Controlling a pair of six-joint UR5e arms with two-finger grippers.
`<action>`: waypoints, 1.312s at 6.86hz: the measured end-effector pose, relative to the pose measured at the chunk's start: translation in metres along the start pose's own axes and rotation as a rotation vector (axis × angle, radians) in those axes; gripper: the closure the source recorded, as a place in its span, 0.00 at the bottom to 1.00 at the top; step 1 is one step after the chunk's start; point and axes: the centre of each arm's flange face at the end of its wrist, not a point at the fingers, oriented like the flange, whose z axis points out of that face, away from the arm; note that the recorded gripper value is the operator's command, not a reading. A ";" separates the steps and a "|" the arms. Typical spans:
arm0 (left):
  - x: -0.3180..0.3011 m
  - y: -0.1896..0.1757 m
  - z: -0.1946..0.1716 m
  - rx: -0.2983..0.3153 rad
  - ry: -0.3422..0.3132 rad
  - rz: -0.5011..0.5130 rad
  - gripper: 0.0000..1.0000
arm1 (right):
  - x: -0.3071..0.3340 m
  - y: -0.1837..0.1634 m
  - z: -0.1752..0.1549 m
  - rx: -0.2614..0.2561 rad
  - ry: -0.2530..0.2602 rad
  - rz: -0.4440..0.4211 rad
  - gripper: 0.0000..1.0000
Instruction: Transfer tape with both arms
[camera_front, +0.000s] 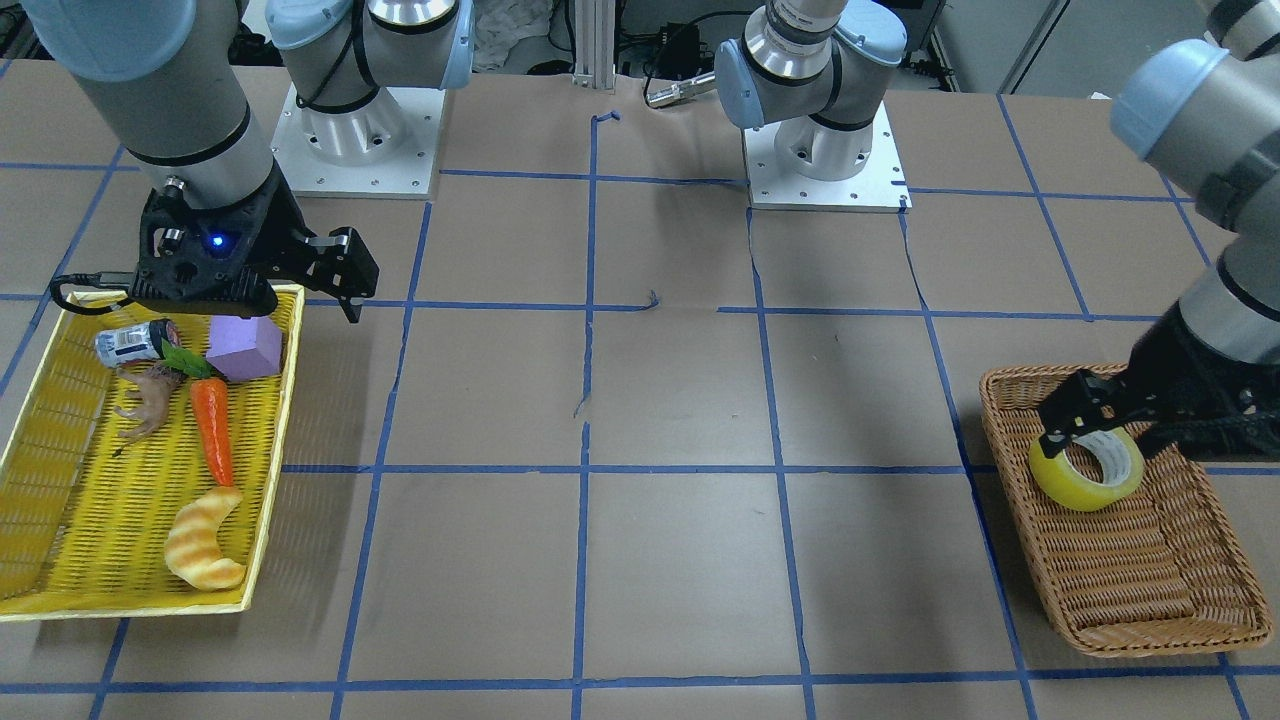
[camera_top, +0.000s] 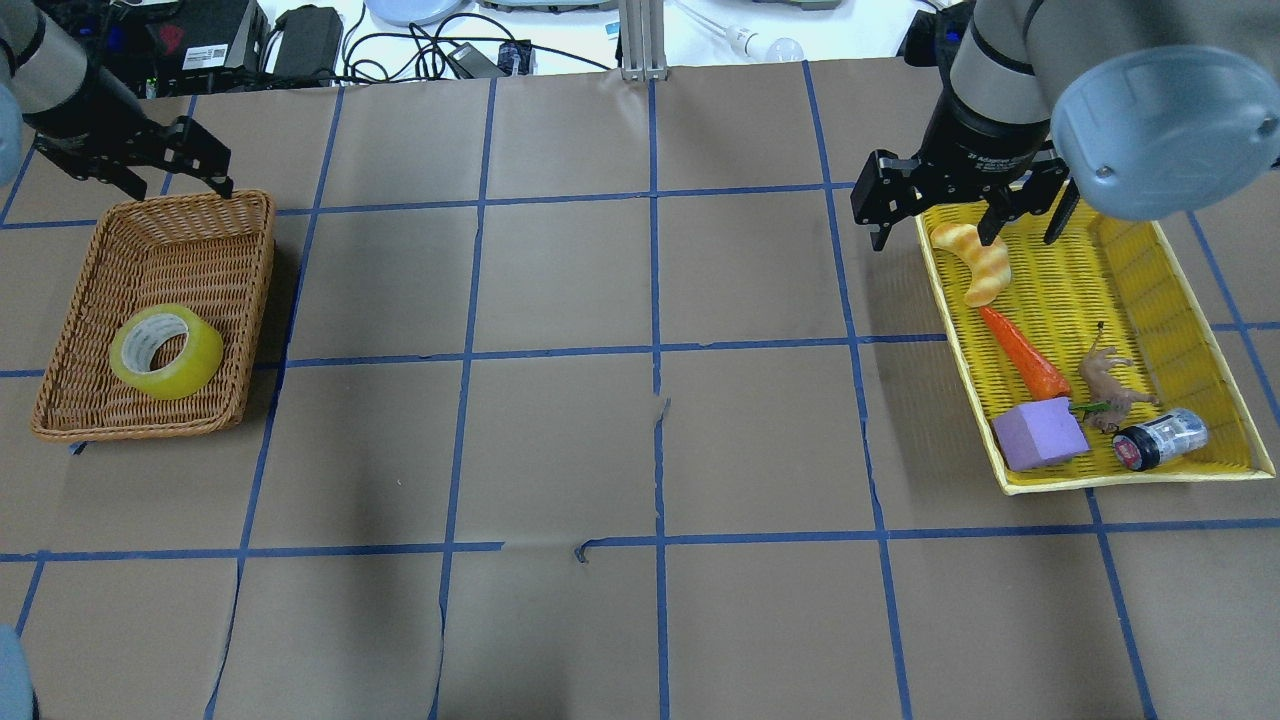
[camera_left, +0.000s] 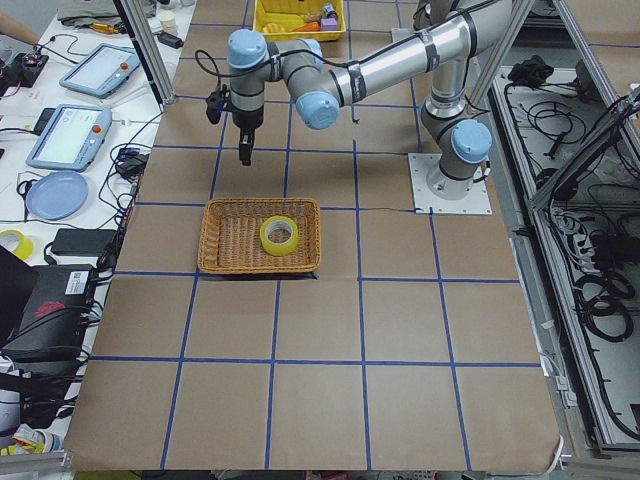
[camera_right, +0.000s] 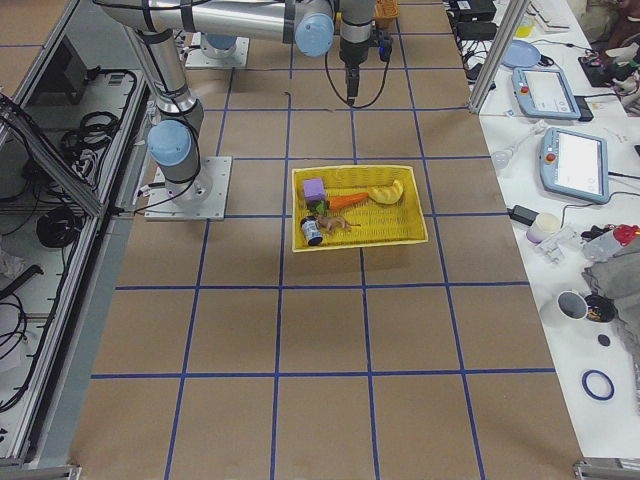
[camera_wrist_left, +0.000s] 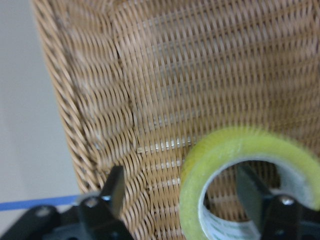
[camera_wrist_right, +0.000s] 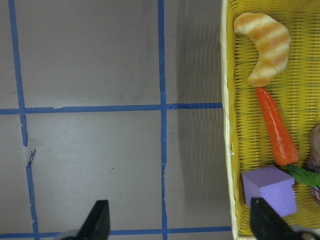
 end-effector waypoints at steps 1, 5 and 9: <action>0.054 0.014 -0.019 -0.021 0.014 -0.050 0.00 | 0.000 0.002 -0.004 0.005 0.001 0.001 0.00; 0.176 0.079 -0.067 -0.072 0.040 -0.046 0.00 | 0.004 0.011 -0.009 -0.029 0.003 0.007 0.00; 0.189 0.103 -0.061 -0.114 0.037 -0.010 0.00 | 0.003 0.011 -0.009 -0.025 0.001 0.007 0.00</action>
